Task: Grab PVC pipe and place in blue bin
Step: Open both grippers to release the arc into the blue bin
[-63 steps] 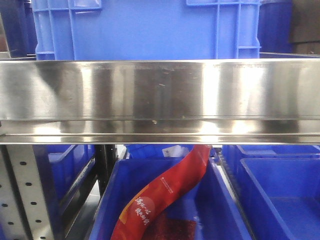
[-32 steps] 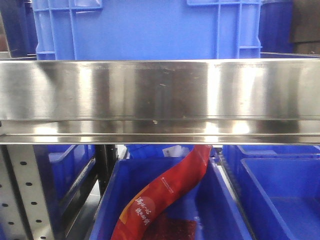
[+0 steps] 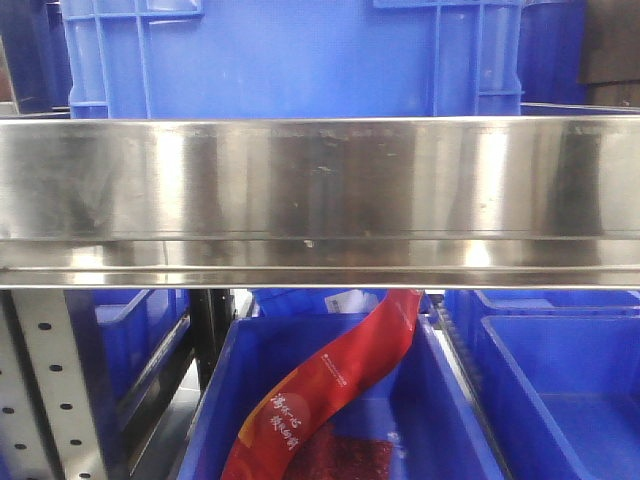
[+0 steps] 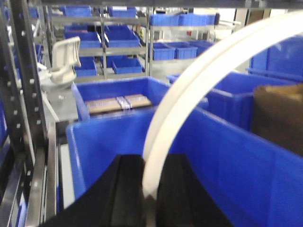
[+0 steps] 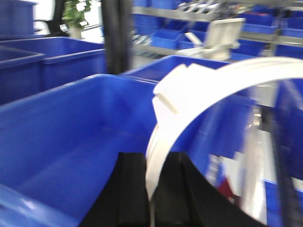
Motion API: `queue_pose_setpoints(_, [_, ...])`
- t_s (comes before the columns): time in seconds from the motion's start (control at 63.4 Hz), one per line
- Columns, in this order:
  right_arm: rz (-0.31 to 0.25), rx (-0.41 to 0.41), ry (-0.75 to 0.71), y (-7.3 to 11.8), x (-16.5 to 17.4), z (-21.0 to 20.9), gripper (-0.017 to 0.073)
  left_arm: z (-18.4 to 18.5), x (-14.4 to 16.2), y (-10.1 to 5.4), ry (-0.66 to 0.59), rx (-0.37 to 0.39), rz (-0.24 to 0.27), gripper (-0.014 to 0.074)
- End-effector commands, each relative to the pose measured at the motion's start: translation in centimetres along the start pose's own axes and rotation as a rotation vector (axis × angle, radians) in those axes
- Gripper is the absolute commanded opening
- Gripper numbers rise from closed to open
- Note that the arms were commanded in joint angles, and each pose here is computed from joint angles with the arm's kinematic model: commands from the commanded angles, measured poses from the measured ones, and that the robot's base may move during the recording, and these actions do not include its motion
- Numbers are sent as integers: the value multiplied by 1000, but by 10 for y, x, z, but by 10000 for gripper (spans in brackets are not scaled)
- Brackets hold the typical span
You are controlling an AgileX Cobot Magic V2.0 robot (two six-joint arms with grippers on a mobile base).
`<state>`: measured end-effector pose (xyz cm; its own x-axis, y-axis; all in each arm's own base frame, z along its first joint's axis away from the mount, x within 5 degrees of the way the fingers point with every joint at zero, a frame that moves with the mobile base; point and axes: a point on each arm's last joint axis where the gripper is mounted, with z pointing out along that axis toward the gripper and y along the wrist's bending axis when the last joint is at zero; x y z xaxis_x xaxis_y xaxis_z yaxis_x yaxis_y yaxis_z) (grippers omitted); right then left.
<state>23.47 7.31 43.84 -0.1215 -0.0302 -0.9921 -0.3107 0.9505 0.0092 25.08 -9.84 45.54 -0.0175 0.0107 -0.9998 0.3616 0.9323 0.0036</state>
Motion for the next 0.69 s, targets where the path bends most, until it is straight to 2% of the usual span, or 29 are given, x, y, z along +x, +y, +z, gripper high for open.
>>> queue_pose_setpoints(0.0, [-22,-50,-31,14,-13,25,-169,17,-10,-2,-55,10,-9,-111])
queue_pose_setpoints(0.205, [-29,-103,-18,33,-22,80,-169,62,5,-3,-60,13,-14,-111])
queue_pose_setpoints(0.458, [-29,-104,39,37,-6,119,-169,85,26,-4,-26,13,-13,-106])
queue_pose_setpoints(0.568, [-30,-105,67,37,1,124,-132,85,27,-4,-23,13,-13,-6])
queue_pose_setpoints(0.679, [-31,-106,85,38,3,126,25,85,27,-4,-23,13,-13,175])
